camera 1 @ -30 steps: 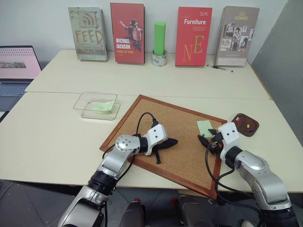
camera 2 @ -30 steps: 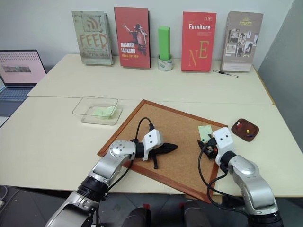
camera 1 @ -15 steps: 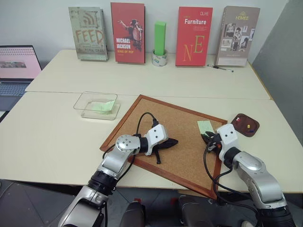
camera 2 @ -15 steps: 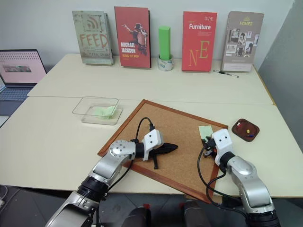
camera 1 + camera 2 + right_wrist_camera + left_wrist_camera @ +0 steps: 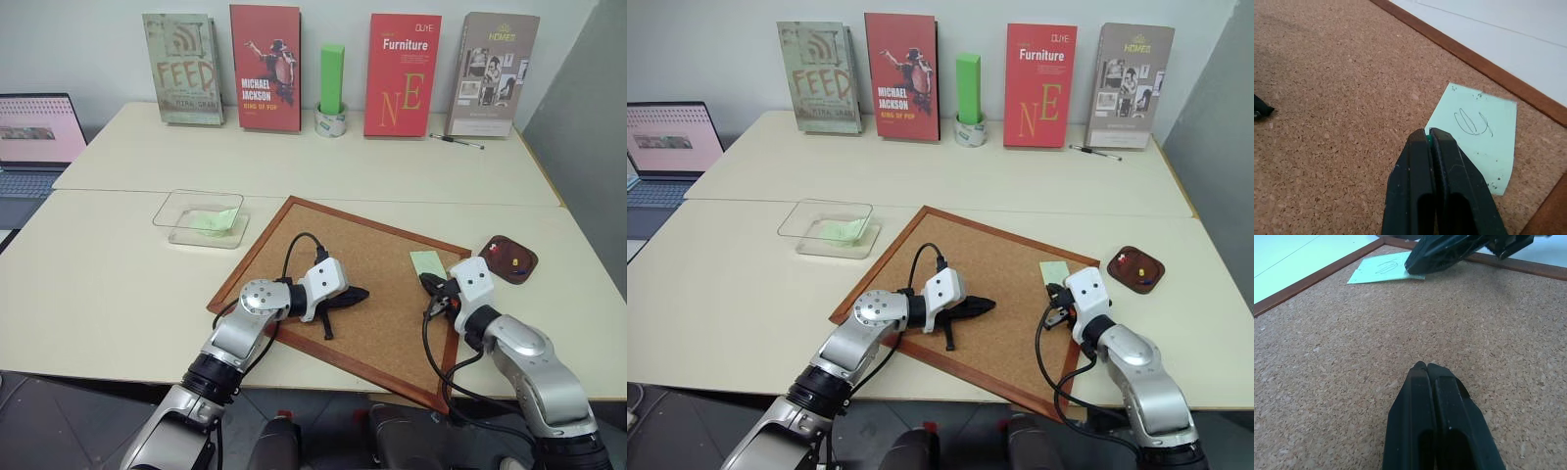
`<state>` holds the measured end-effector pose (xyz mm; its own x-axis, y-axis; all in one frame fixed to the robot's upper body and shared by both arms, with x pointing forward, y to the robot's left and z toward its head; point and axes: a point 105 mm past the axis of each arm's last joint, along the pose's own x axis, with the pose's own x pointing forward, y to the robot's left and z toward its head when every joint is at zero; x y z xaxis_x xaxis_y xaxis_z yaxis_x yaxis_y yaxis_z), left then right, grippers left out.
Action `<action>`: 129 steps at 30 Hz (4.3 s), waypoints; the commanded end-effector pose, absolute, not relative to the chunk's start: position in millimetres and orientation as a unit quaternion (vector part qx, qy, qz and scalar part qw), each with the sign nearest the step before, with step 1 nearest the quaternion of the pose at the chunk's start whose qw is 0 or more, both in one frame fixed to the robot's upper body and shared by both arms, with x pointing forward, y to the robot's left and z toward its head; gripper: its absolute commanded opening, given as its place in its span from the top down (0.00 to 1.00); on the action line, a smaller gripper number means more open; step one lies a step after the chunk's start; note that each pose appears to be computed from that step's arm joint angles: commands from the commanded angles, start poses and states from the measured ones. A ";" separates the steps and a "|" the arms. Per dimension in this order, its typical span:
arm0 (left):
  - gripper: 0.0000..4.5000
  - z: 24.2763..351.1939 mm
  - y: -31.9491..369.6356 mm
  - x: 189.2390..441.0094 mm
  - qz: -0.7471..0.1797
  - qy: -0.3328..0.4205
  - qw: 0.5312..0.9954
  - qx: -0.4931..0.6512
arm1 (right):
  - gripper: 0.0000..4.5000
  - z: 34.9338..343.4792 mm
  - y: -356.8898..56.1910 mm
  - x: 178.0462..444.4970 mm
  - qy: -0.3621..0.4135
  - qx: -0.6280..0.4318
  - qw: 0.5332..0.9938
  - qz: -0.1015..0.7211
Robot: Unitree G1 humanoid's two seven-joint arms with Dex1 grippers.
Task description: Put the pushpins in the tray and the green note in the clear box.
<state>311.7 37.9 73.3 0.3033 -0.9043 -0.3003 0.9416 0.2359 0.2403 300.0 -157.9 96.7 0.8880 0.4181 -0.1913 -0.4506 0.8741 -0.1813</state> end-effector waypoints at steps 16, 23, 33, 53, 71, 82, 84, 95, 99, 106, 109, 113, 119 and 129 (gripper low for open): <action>0.90 101.9 63.0 315.6 -0.583 -0.002 0.779 0.231 | 1.00 180.4 -132.4 309.7 -0.044 -0.160 0.942 0.291; 0.60 149.9 64.3 334.0 -0.559 -0.092 0.783 0.255 | 1.00 201.1 -128.6 312.9 -0.049 -0.157 0.935 0.314; 0.18 176.9 59.2 347.8 -0.576 -0.112 0.770 0.251 | 1.00 219.2 -119.3 309.6 -0.040 -0.124 0.927 0.353; 0.10 190.5 16.7 368.7 -0.608 -0.150 0.744 0.233 | 1.00 237.6 -99.2 304.8 -0.025 -0.080 0.915 0.396; 0.87 187.2 7.0 375.4 -0.608 -0.157 0.744 0.229 | 1.00 239.9 -94.7 302.2 -0.022 -0.066 0.915 0.398; 1.00 181.6 9.1 371.4 -0.620 -0.148 0.739 0.218 | 1.00 239.7 -94.4 301.7 -0.021 -0.059 0.916 0.396; 1.00 180.2 9.1 368.2 -0.626 -0.150 0.735 0.216 | 1.00 241.3 -96.1 301.9 -0.024 -0.055 0.918 0.392; 1.00 169.0 13.7 359.1 -0.628 -0.143 0.734 0.217 | 1.00 252.3 -134.3 299.7 -0.028 -0.015 0.944 0.328; 1.00 165.3 17.4 354.8 -0.626 -0.133 0.738 0.214 | 1.00 235.9 -171.0 302.9 0.006 -0.083 0.963 0.257; 1.00 156.4 22.1 335.8 -0.626 -0.112 0.744 0.204 | 1.00 172.8 -238.5 318.0 0.107 -0.282 0.941 0.151; 1.00 153.3 24.8 329.4 -0.625 -0.102 0.747 0.202 | 1.00 154.2 -255.4 325.8 0.126 -0.308 0.934 0.133; 1.00 151.5 28.3 326.2 -0.619 -0.093 0.753 0.202 | 1.00 135.8 -273.7 337.0 0.144 -0.353 0.917 0.117; 1.00 149.3 29.8 323.2 -0.614 -0.089 0.757 0.205 | 1.00 123.5 -290.9 351.3 0.155 -0.390 0.902 0.103; 1.00 149.1 31.8 323.7 -0.611 -0.087 0.759 0.209 | 0.48 119.2 -296.3 361.4 0.162 -0.381 0.905 0.096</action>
